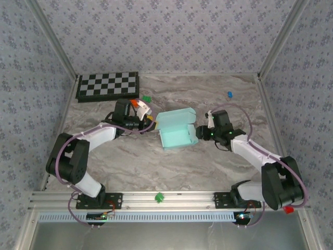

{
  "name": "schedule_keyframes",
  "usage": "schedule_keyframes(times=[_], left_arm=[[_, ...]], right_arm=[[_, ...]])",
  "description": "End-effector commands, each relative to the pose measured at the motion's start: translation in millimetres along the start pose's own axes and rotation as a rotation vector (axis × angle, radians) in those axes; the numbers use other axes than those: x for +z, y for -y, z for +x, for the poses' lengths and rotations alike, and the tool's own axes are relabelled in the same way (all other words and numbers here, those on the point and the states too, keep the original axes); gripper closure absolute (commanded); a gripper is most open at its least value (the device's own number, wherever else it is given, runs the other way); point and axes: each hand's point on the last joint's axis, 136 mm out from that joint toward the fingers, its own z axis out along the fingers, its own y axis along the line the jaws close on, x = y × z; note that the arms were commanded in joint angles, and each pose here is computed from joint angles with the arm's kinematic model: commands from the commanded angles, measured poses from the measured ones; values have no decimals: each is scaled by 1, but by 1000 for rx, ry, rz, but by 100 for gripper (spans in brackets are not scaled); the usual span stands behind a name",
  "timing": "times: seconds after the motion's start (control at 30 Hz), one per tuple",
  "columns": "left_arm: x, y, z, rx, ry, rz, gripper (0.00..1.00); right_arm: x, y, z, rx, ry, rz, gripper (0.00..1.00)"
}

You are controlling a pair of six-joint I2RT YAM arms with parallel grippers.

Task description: Fold the paper box

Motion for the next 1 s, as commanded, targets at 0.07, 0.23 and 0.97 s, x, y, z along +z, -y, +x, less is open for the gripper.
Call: schedule_keyframes(times=[0.07, 0.23, 0.97], left_arm=[[5, 6, -11, 37, 19, 44, 72], [7, 0, -10, 44, 36, 24, 72], [7, 3, -9, 67, 53, 32, 100]], right_arm=[[11, 1, 0, 56, 2, -32, 55], [19, 1, 4, 85, -18, -40, 55], [24, 3, 6, 97, -45, -56, 50]])
